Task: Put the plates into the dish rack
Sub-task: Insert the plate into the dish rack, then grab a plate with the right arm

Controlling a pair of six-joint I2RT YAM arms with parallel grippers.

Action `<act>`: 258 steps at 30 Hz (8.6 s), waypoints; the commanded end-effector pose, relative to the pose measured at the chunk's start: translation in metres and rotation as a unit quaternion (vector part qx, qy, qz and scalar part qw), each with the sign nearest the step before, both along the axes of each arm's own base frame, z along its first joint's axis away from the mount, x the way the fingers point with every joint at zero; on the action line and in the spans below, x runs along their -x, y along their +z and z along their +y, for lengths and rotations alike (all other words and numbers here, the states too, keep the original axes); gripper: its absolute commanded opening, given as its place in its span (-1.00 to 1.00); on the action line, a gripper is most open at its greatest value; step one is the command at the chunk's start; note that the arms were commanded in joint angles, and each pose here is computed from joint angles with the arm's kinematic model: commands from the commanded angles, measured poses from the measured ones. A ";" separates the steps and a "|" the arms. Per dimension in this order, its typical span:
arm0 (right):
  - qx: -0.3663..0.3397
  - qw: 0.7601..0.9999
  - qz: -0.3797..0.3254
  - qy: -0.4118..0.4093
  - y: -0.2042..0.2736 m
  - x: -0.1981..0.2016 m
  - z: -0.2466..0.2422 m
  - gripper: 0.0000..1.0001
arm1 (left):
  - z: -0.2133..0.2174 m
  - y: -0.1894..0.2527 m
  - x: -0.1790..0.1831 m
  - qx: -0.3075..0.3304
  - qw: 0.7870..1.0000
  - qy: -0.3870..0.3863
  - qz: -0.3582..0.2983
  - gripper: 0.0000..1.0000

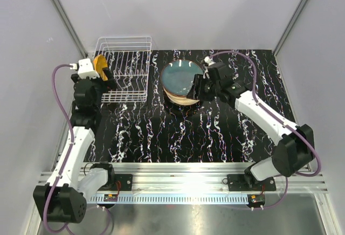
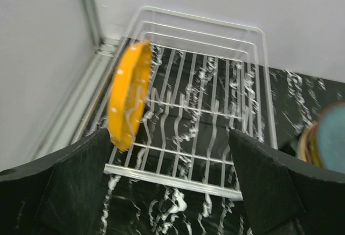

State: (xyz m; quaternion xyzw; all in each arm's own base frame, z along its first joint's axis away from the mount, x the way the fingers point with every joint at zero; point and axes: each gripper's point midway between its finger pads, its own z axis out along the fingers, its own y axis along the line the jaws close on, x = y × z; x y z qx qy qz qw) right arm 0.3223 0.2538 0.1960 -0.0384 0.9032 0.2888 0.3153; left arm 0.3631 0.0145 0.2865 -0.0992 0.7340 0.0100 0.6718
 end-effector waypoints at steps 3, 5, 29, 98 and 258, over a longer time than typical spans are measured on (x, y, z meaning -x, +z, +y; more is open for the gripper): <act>0.014 0.993 -0.005 -0.119 0.012 -0.041 -0.036 0.04 | -0.044 0.008 0.014 0.022 0.996 -0.089 -0.008 0.87; 0.012 0.990 0.000 -0.143 0.012 -0.053 -0.050 0.03 | -0.066 0.008 0.023 0.005 0.992 -0.129 -0.016 0.86; -0.007 0.992 0.028 -0.126 -0.011 -0.095 -0.053 0.16 | -0.067 0.007 0.017 -0.047 0.998 -0.036 -0.028 0.74; -0.035 0.998 -0.029 -0.037 0.005 -0.060 -0.056 0.15 | 0.136 -0.043 -0.122 0.014 0.981 0.185 0.057 0.68; -0.150 0.968 0.126 -0.159 0.002 -0.082 -0.052 -1.00 | -0.119 -0.042 0.029 0.171 0.956 -0.204 0.123 0.81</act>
